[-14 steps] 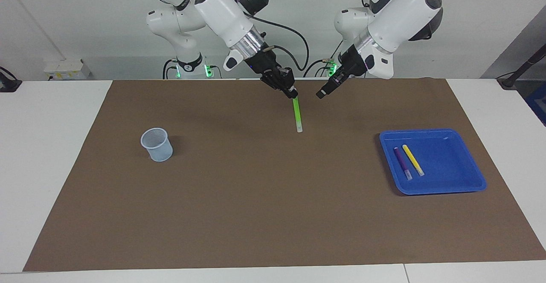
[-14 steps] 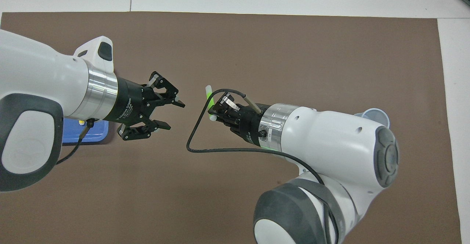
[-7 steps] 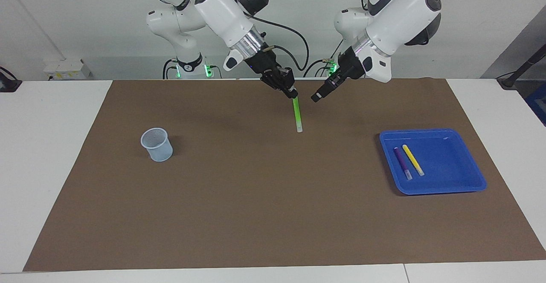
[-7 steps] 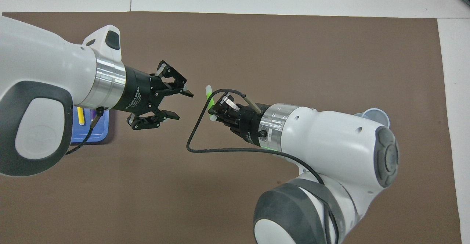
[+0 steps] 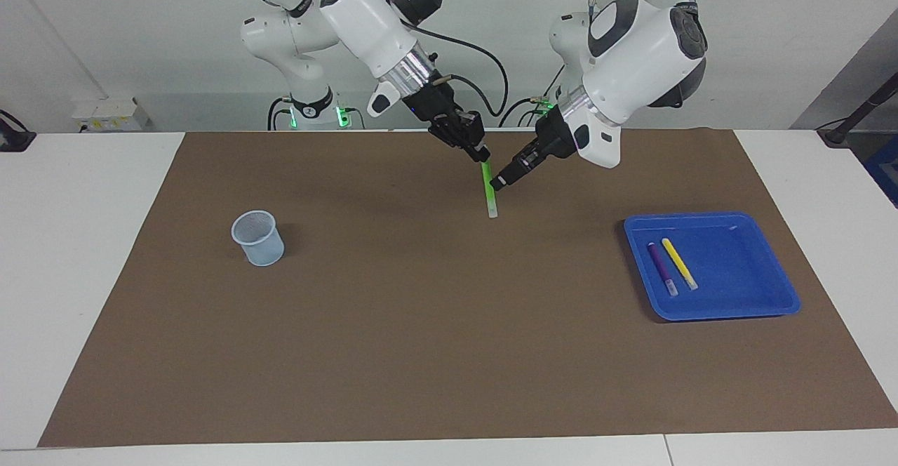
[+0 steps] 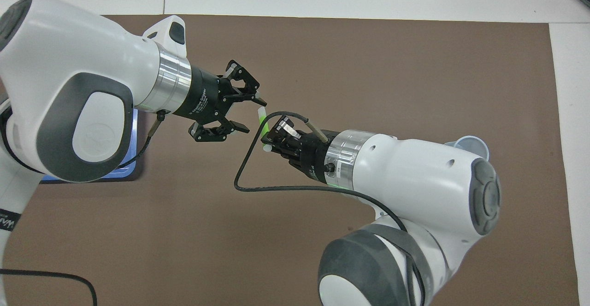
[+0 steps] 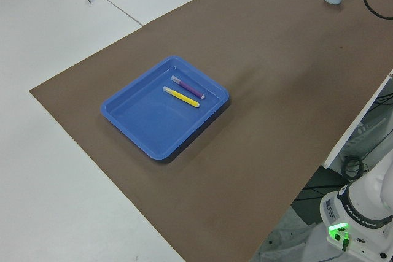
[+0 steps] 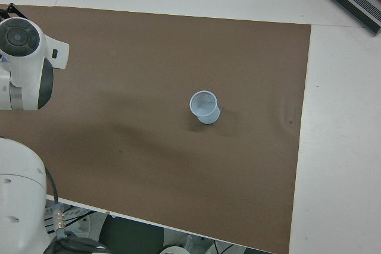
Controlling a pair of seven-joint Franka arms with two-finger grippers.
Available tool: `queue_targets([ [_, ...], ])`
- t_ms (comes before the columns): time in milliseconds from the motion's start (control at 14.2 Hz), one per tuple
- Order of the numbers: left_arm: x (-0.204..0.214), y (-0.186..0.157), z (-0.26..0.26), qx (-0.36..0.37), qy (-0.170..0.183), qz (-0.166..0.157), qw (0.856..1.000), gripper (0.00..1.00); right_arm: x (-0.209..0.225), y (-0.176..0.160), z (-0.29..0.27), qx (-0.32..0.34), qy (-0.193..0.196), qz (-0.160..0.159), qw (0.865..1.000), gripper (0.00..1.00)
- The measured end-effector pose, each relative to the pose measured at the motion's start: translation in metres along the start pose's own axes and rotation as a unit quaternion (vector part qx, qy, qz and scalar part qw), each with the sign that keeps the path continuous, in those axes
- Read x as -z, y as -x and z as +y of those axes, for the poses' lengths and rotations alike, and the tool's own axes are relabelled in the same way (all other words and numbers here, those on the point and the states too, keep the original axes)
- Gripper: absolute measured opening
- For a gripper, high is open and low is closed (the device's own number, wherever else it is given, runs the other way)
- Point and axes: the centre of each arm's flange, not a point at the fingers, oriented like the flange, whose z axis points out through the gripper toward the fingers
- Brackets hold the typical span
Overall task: Right arm passes pens to left for tray arrangement
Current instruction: 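Reach the left gripper toward the green pen held by the right gripper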
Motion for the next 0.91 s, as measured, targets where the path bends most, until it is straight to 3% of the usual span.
queue_targets([
  [281,-0.011,-0.009,0.002,-0.001,-0.008,0.006,1.000,0.60,0.000,0.000,0.000,0.000,0.000,0.000,1.000,0.17],
  [563,-0.011,-0.011,0.004,-0.005,-0.006,0.016,1.000,0.50,0.000,0.000,0.000,0.000,0.000,0.000,1.000,0.17],
  [914,-0.017,-0.010,0.005,-0.007,-0.008,0.016,1.000,0.51,0.000,0.000,0.000,0.000,0.000,0.000,1.000,0.17],
])
